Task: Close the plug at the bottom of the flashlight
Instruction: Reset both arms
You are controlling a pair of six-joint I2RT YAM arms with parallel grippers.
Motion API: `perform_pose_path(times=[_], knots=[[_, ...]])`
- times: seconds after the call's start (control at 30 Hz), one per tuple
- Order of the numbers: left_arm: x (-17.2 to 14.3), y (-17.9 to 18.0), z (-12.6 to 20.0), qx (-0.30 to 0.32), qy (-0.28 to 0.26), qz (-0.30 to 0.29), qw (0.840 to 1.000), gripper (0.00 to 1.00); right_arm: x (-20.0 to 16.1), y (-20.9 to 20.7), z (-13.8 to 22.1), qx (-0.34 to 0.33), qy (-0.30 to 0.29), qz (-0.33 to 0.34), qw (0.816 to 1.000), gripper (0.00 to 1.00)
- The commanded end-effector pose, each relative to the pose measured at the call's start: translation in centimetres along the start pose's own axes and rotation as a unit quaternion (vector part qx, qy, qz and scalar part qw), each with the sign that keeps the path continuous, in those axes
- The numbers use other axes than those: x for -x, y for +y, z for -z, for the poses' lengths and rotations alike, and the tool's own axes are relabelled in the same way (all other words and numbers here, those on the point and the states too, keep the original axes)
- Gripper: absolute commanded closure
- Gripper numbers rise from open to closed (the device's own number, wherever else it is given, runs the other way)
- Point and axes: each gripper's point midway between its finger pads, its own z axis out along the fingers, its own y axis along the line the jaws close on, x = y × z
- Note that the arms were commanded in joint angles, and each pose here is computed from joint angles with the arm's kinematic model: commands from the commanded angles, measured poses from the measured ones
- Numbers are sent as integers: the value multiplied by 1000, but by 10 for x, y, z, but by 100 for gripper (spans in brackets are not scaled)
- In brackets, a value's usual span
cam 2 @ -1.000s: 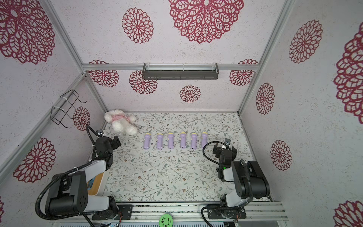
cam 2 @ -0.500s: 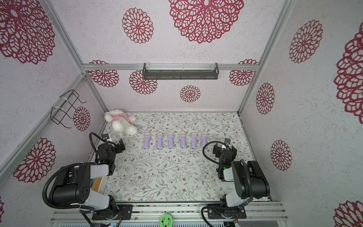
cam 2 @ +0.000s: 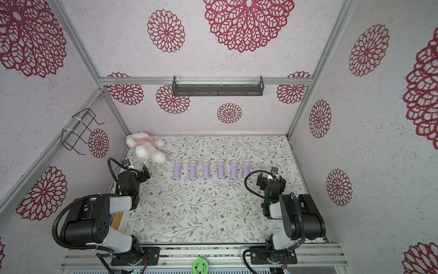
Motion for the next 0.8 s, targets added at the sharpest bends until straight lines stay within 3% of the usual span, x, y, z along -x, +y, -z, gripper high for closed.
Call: perform_pose_path(times=[0.0, 0.77], knots=[[4, 0, 0, 4, -8, -3, 1000, 3, 21, 1, 0, 3, -34, -5, 999, 1], [5, 0, 2, 12, -11, -5, 1000, 3, 21, 1, -1, 3, -34, -6, 999, 1]])
